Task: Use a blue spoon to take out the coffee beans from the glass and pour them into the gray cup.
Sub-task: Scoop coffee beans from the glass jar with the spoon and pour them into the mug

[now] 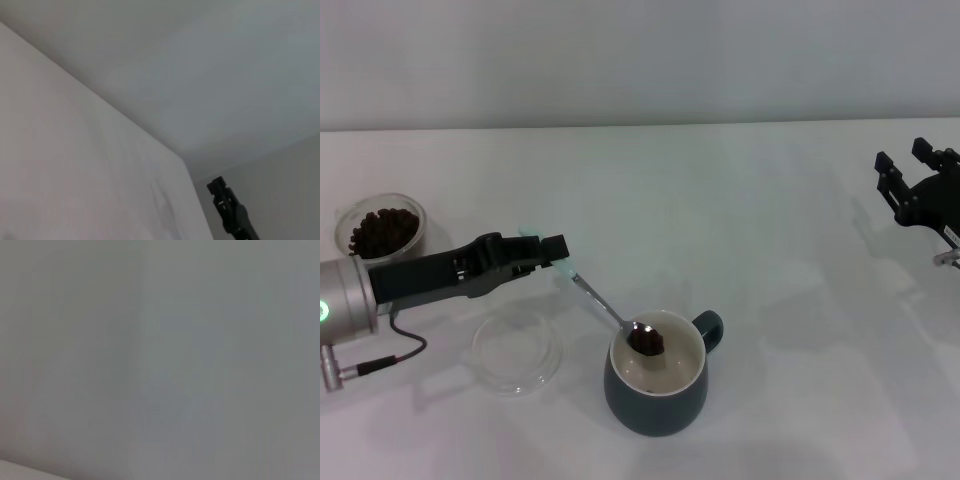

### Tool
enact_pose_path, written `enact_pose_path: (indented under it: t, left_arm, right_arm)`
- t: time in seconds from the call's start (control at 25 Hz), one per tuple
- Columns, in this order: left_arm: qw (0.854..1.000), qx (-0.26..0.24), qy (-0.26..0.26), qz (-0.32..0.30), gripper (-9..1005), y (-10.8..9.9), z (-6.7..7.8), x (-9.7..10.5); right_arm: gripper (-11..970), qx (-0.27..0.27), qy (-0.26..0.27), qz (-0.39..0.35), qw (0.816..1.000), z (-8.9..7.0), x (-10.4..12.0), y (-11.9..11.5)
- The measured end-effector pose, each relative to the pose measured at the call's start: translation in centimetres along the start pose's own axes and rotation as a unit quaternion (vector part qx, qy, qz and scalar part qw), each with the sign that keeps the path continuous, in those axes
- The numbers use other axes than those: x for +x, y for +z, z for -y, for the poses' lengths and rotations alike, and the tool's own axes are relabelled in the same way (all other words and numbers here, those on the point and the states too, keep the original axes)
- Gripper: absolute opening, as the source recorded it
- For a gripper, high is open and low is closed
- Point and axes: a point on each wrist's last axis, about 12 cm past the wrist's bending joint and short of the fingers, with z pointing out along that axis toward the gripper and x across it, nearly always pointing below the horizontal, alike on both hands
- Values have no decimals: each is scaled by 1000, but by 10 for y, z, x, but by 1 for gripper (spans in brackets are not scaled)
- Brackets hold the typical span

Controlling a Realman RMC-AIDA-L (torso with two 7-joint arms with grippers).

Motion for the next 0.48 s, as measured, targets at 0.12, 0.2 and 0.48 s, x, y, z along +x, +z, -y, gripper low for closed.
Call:
enact_pose_path:
  t: [0.12, 0.2, 0.48]
  left_arm:
    - [1000, -7, 6, -2, 128, -3, 1, -4]
    - [1000, -10, 14, -3, 128, -4, 2, -6]
    - [998, -20, 57, -7, 127, -6, 10, -17]
  right_arm:
    - [499, 5, 2, 0, 1000, 1, 0, 0]
    - [499, 6, 2, 0, 1000, 2, 0, 0]
    - [499, 6, 3, 1, 1000, 1, 0, 0]
